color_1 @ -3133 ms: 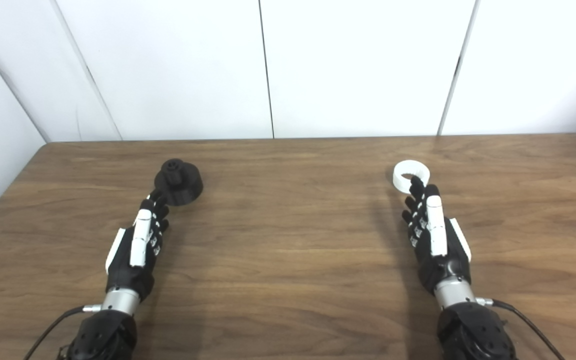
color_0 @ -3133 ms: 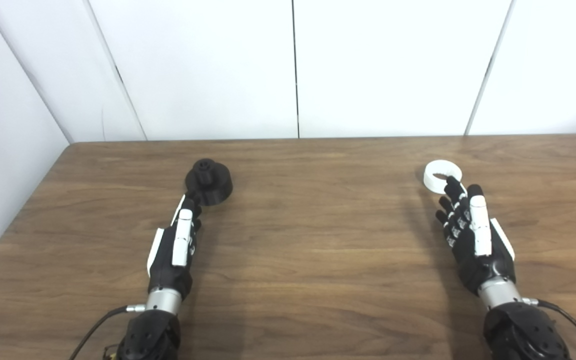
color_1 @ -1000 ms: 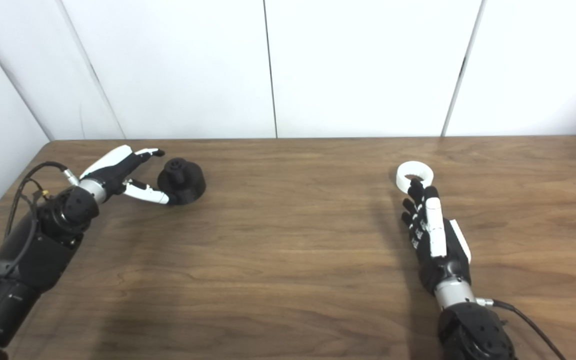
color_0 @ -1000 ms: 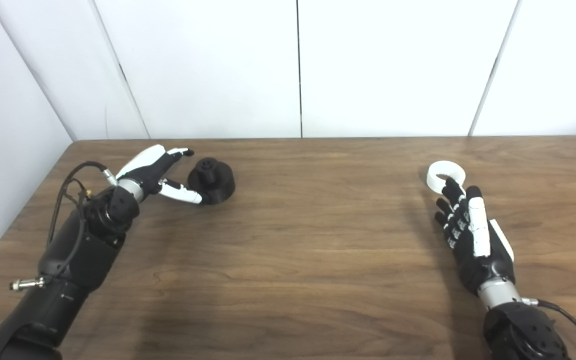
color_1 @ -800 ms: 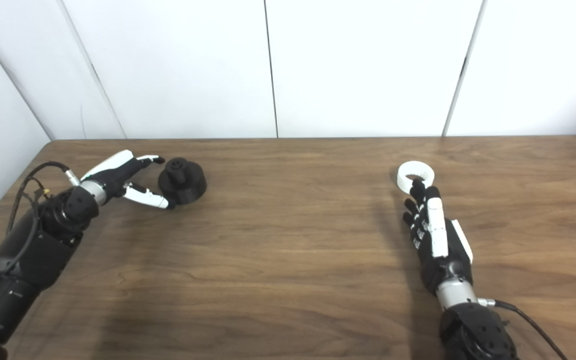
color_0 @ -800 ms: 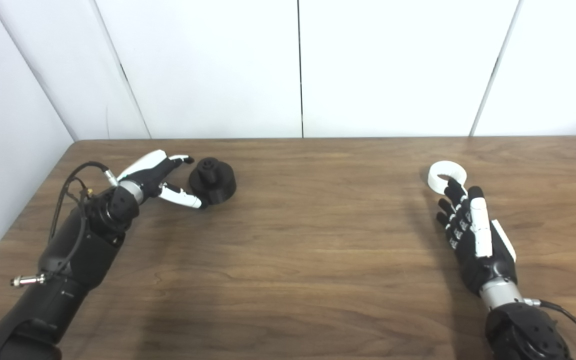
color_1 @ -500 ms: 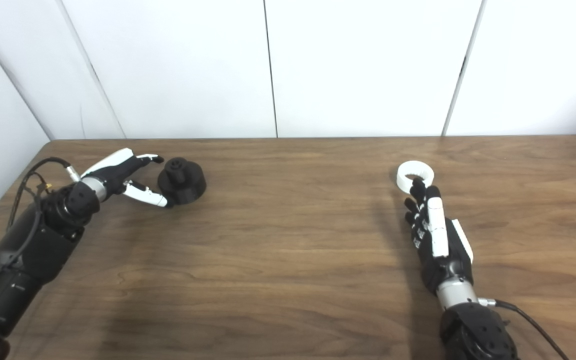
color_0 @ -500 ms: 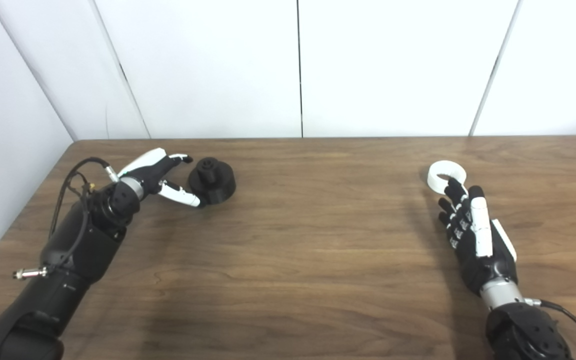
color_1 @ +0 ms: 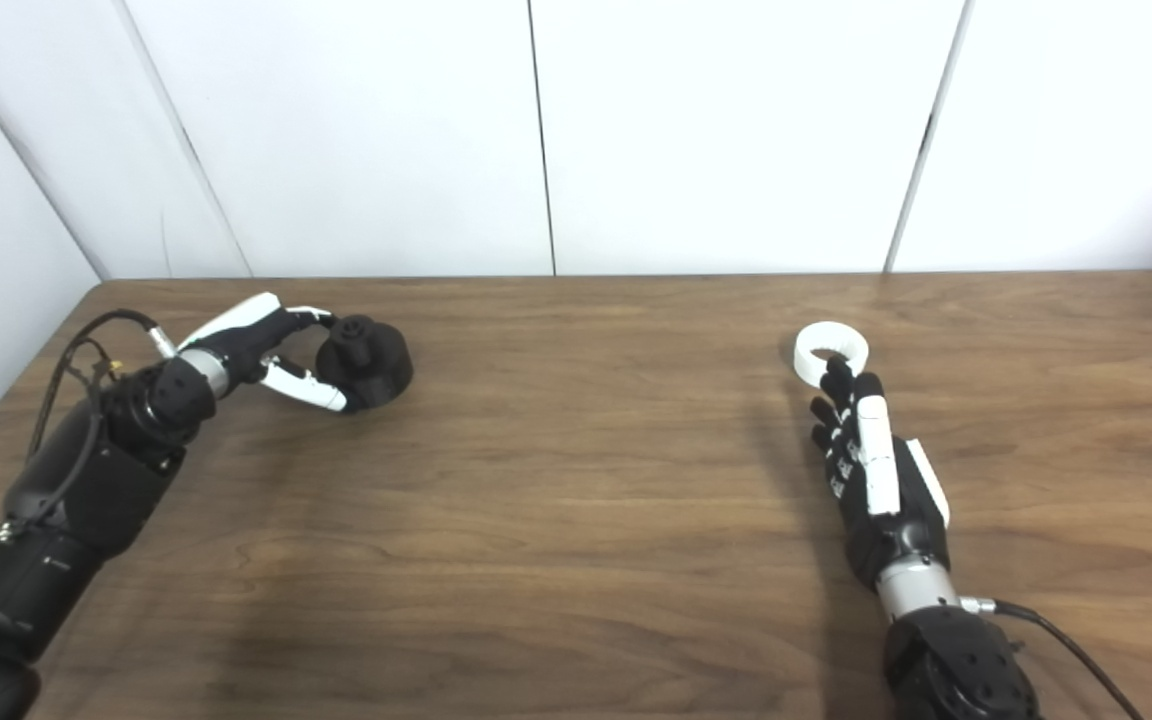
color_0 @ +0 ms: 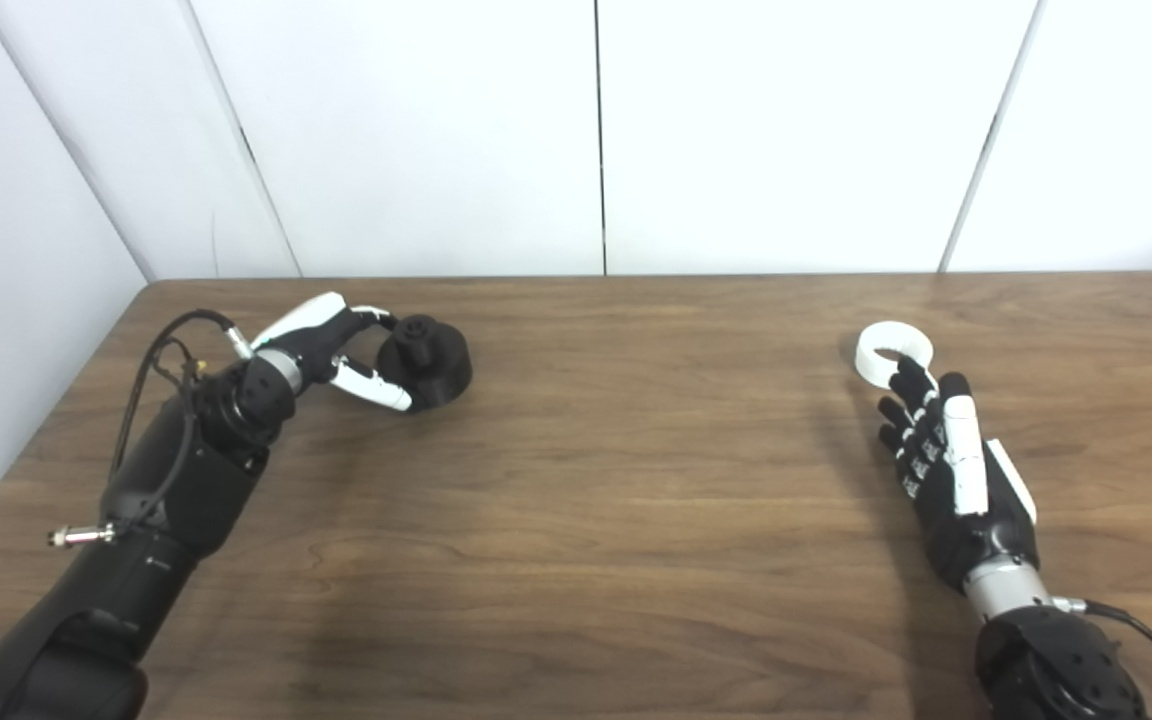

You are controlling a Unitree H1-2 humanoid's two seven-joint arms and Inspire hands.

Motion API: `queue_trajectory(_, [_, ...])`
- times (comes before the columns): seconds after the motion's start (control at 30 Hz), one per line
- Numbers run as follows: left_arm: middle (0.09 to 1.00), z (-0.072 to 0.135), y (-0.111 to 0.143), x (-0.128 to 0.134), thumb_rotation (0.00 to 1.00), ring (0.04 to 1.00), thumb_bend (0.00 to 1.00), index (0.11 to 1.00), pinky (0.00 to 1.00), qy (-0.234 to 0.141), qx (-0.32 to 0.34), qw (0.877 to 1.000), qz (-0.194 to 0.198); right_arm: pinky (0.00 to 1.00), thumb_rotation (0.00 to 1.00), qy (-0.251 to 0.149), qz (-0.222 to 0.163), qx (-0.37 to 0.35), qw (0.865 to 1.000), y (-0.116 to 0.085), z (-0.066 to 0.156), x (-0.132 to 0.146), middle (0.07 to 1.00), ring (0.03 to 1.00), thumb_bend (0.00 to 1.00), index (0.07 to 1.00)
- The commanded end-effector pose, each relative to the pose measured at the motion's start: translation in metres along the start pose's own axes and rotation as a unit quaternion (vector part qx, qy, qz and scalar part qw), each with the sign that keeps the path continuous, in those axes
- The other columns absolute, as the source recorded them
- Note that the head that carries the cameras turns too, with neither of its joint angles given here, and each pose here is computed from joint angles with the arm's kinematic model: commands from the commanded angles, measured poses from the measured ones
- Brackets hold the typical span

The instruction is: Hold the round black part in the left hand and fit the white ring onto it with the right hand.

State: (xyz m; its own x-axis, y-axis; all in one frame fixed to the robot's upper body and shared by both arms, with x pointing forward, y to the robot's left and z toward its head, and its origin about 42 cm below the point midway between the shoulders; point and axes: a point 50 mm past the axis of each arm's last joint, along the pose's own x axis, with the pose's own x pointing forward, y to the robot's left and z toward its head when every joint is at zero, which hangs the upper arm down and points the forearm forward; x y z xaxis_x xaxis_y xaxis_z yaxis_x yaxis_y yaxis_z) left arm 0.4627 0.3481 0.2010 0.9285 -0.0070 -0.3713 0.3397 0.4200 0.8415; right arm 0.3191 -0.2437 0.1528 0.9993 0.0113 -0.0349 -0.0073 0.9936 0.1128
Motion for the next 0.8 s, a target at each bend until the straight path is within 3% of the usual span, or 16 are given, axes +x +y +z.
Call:
queue_trajectory(0.0, [0.982, 0.020, 0.044, 0.000, 0.31, 1.000, 1.00, 0.877, 0.91, -0.028, 0.015, 0.998, 0.054, 1.00, 1.00, -0.036, 0.015, -0.001, 0.999, 0.005, 0.019, 0.004, 0.977, 0.974, 0.59, 0.961])
queue_trajectory(0.2, [0.979, 0.026, 0.041, 0.000, 0.35, 1.000, 1.00, 0.891, 0.93, -0.035, 0.020, 0.998, 0.052, 1.00, 1.00, -0.036, 0.013, 0.000, 0.999, 0.005, 0.019, 0.004, 0.976, 0.973, 0.59, 0.958])
queue_trajectory(0.5, [0.980, 0.033, 0.037, 0.003, 0.32, 1.000, 1.00, 0.878, 0.91, -0.049, 0.013, 0.997, 0.050, 1.00, 1.00, -0.036, 0.010, -0.001, 0.999, 0.005, 0.020, 0.003, 0.973, 0.966, 0.59, 0.956])
queue_trajectory(0.77, [0.951, 0.036, 0.034, 0.004, 0.25, 1.000, 0.96, 0.780, 0.90, -0.059, 0.016, 0.996, 0.060, 1.00, 1.00, -0.035, 0.008, 0.004, 0.999, 0.004, 0.021, 0.003, 0.976, 0.970, 0.59, 0.958])
